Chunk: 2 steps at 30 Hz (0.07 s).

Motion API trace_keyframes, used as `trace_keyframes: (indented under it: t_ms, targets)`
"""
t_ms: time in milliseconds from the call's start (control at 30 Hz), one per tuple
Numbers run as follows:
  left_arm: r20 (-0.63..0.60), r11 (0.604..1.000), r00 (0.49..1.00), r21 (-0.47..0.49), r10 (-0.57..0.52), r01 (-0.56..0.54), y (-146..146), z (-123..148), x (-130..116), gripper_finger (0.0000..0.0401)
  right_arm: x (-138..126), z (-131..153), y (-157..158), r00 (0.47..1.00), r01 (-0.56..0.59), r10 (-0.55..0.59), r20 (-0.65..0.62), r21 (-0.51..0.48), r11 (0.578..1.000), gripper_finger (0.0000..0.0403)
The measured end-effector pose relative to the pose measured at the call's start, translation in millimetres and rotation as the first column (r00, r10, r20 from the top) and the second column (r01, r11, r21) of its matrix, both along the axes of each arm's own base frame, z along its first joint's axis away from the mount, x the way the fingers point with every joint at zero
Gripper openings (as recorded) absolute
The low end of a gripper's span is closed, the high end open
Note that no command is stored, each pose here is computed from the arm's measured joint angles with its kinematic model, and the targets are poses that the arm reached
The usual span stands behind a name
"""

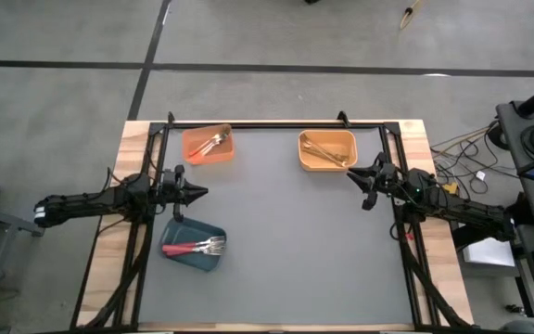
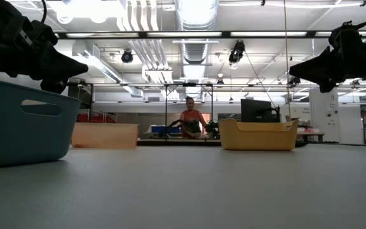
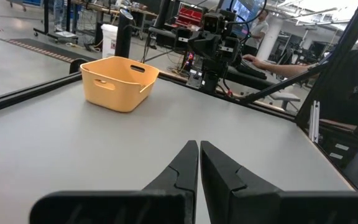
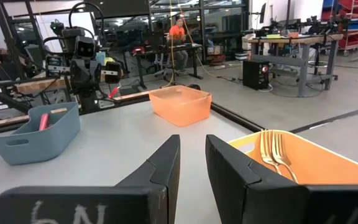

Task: Sort silverware by color (type)
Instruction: Return to Home Position

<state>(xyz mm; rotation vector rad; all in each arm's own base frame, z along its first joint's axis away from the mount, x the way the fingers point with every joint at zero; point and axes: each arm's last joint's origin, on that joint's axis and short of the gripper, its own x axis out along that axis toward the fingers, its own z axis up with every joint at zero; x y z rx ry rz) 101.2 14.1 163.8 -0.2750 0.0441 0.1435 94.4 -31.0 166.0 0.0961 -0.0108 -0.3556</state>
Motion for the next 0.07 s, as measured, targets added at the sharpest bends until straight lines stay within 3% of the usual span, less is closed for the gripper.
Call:
trace_keyframes:
  t_ms: [67]
  targets:
    - [0.000, 1.000, 1.000, 0.000, 0.000, 0.000, 0.0, 0.0, 0.0, 0.0000, 0.0, 0.0, 0.0, 1.000, 0.000, 0.000, 0.000, -0.001, 1.000, 0.0068]
